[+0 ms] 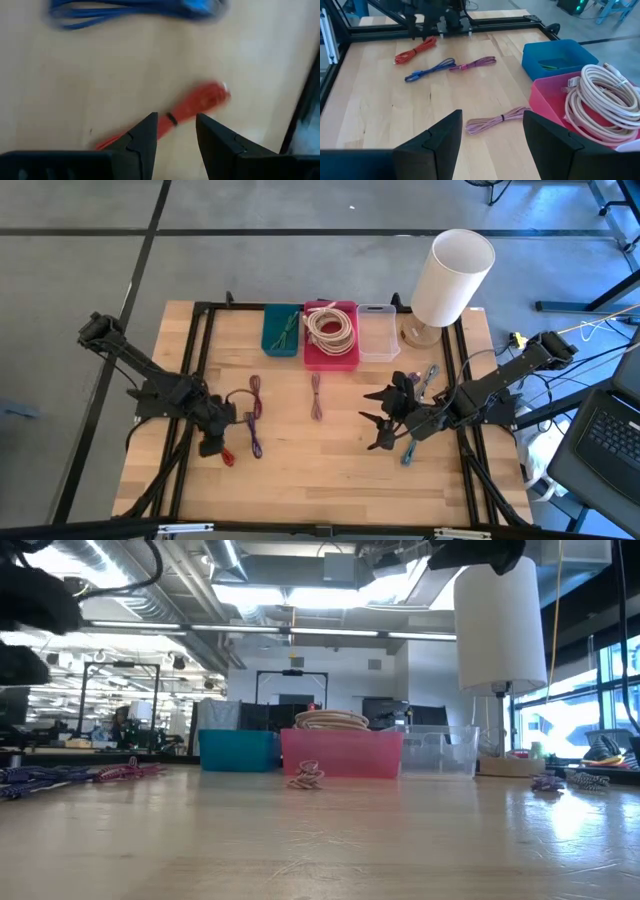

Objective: Pick & Place USB Port
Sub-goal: Put the orange charger cable into the blue bin

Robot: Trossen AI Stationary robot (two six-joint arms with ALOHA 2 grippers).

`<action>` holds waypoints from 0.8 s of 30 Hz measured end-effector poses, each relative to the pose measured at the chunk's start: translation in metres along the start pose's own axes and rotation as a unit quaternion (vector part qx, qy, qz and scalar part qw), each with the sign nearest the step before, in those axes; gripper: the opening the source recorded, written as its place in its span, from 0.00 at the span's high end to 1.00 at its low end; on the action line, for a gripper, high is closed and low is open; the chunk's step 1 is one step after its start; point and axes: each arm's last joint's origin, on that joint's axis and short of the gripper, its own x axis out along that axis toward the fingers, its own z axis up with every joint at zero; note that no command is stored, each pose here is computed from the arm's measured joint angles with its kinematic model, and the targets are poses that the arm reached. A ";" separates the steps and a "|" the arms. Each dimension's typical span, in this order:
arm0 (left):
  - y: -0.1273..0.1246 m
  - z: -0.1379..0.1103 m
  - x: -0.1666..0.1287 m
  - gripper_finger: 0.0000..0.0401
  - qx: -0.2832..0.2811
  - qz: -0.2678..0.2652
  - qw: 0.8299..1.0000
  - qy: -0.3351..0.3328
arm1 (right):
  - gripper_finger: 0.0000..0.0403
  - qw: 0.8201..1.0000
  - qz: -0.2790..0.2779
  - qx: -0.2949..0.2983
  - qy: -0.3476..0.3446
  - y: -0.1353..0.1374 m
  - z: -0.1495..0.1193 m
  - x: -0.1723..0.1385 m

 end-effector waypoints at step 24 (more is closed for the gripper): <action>-0.011 -0.002 0.046 0.68 0.217 0.060 0.969 0.103 | 0.47 0.999 -0.020 0.012 -0.022 0.000 0.003 0.000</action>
